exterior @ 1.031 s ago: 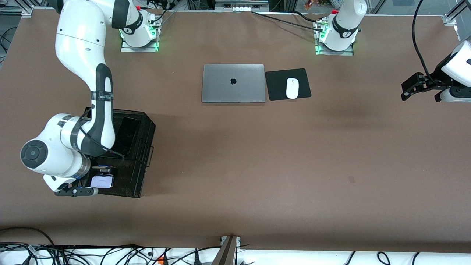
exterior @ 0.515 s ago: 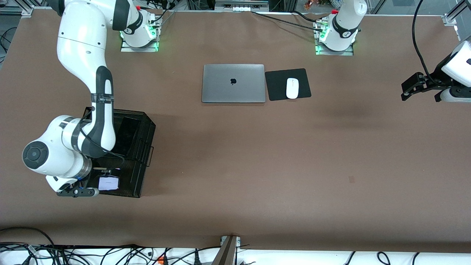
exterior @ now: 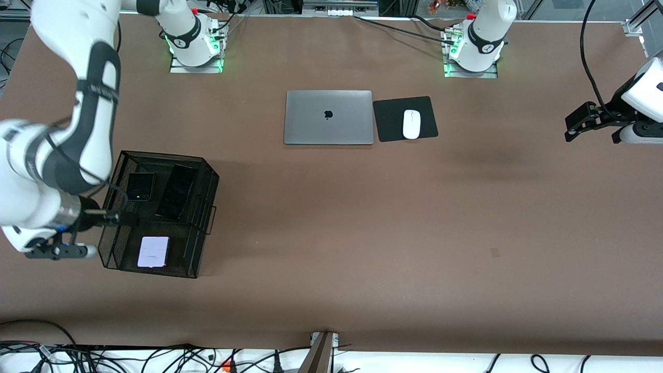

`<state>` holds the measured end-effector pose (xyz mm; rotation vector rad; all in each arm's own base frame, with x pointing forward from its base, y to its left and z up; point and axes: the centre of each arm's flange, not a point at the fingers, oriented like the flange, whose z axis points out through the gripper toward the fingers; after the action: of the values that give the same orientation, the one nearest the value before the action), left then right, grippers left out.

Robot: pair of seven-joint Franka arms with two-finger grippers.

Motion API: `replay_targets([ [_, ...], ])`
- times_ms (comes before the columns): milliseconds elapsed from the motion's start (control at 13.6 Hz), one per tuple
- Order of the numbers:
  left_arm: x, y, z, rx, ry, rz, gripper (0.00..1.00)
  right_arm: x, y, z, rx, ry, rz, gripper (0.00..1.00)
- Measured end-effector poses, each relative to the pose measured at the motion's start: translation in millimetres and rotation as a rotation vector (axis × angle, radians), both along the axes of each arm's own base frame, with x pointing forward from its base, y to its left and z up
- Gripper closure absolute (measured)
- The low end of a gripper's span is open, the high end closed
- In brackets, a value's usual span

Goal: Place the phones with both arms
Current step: 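Release the white phone in the basket and raise the right gripper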

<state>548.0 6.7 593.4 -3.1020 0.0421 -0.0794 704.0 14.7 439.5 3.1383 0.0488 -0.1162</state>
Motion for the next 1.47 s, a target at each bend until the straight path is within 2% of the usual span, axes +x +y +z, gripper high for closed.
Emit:
replay_targets([
  [221, 0, 0, 0, 0.000, 0.000, 0.000, 0.00, -25, 15, 42, -0.030, 0.009, 0.021, 0.00],
  [736, 0, 0, 0, 0.000, 0.000, 0.000, 0.00, -63, 1, 54, -0.073, 0.059, 0.006, 0.00],
  [1178, 0, 0, 0, 0.000, 0.000, 0.000, 0.00, -112, -12, 100, -0.045, 0.018, -0.011, 0.00],
  [1472, 0, 0, 0, 0.000, 0.000, 0.000, 0.00, -131, -41, 125, -0.024, -0.006, -0.049, 0.00],
])
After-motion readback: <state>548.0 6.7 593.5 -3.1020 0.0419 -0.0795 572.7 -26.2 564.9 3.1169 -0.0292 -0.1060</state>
